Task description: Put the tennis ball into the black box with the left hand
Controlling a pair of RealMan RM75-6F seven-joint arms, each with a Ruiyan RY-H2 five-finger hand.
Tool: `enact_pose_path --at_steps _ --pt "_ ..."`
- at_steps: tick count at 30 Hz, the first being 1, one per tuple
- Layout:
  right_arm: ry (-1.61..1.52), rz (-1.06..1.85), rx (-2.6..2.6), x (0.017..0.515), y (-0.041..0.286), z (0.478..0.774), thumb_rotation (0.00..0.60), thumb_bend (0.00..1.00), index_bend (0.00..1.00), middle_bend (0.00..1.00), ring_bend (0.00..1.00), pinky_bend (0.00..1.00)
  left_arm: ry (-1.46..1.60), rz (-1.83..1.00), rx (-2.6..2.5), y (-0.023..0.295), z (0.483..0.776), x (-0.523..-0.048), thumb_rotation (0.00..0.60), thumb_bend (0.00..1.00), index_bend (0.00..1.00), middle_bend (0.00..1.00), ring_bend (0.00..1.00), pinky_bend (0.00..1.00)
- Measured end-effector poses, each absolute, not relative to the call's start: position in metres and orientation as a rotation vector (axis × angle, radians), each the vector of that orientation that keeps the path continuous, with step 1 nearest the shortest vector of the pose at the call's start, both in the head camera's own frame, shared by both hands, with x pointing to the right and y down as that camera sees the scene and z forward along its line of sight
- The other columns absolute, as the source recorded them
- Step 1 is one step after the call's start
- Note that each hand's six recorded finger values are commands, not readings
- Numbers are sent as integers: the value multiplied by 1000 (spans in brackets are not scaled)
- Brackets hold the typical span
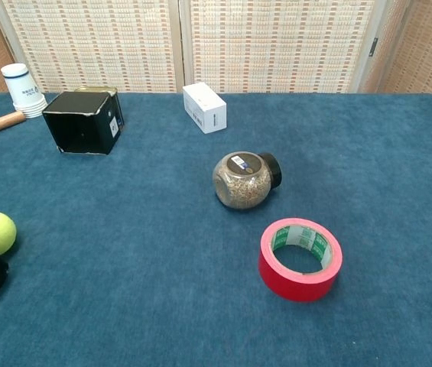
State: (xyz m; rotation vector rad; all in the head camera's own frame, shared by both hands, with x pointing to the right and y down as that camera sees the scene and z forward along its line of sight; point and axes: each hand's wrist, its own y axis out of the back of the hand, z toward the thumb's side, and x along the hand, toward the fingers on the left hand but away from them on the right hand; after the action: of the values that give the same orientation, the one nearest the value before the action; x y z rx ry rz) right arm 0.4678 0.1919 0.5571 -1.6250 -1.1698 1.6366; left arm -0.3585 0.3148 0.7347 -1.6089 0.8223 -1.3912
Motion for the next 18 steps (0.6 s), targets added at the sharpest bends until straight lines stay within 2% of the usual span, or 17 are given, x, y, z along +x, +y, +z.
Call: enact_pose_path --at_steps 8,18 --pt "-1157 1648 -1605 464 193 560 506 0 60 0 0 0 909 -1413 -1665 284 743 -379 600 696 1000 1000 1000 1000" --pt "-1150 1680 -1574 464 190 566 507 0 59 0 0 0 886 -1337 -1714 254 749 -364 600 695 1000 1000 1000 1000"
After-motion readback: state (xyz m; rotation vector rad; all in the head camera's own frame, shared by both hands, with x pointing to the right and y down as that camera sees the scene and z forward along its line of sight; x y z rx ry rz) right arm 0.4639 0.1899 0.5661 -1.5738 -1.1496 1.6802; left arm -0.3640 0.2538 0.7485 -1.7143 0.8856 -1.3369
